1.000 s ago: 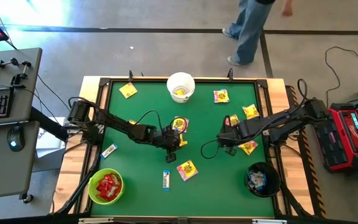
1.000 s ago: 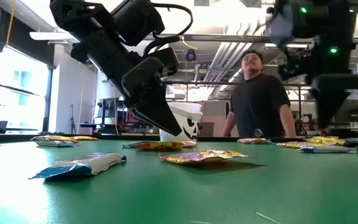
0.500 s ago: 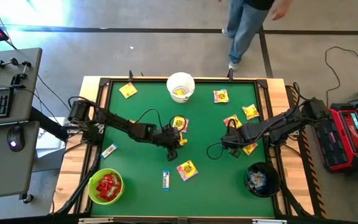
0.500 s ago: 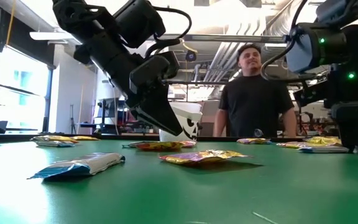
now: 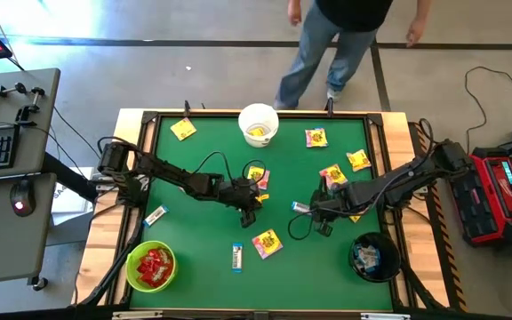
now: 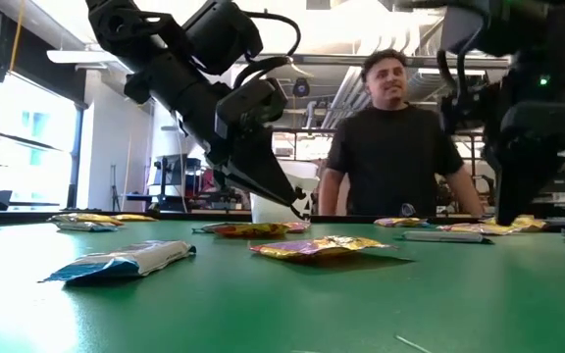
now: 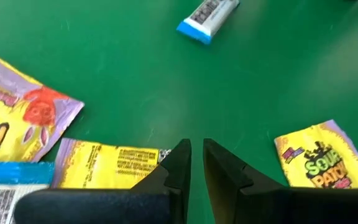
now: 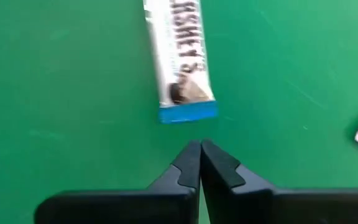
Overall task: Sort candy by brand, put in halloween buckets
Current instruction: Put the white candy into the black bucket
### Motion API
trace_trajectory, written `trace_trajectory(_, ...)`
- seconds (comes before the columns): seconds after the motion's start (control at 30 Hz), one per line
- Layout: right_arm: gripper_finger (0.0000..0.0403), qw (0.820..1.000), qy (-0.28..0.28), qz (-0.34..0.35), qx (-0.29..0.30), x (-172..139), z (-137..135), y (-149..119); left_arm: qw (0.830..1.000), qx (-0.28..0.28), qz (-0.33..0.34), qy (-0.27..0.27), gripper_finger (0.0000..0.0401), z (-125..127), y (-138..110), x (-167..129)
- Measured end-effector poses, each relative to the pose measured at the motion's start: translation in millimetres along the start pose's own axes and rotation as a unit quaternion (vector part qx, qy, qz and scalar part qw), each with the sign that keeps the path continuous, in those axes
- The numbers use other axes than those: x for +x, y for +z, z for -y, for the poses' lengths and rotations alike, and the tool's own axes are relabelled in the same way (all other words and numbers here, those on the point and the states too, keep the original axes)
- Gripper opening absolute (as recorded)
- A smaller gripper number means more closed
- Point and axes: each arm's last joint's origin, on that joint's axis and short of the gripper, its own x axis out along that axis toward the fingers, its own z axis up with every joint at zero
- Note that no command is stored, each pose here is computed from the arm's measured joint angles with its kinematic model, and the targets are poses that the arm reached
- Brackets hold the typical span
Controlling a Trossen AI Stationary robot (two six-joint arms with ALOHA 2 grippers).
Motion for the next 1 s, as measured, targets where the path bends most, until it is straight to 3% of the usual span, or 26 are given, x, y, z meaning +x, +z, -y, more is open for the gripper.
trace_trajectory(0.27, 0.0, 0.996, -0.007, 0.046, -0.079, -12.5, -18.2, 0.3, 1.0, 0.0, 0.006, -0.002, 0.0033, 0.5, 1.0, 0.0)
trace_trajectory(0.67, 0.0003, 0.991, -0.02, 0.076, -0.112, -17.4, -34.9, -17.3, 0.999, -0.008, 0.036, -0.009, 0.0001, 4.0, 21.3, -1.4)
trace_trajectory(1.0, 0.0081, 0.99, -0.037, 0.076, -0.11, -18.0, -34.6, -21.6, 0.998, -0.048, 0.04, -0.01, 0.0001, -4.1, 31.5, -1.5)
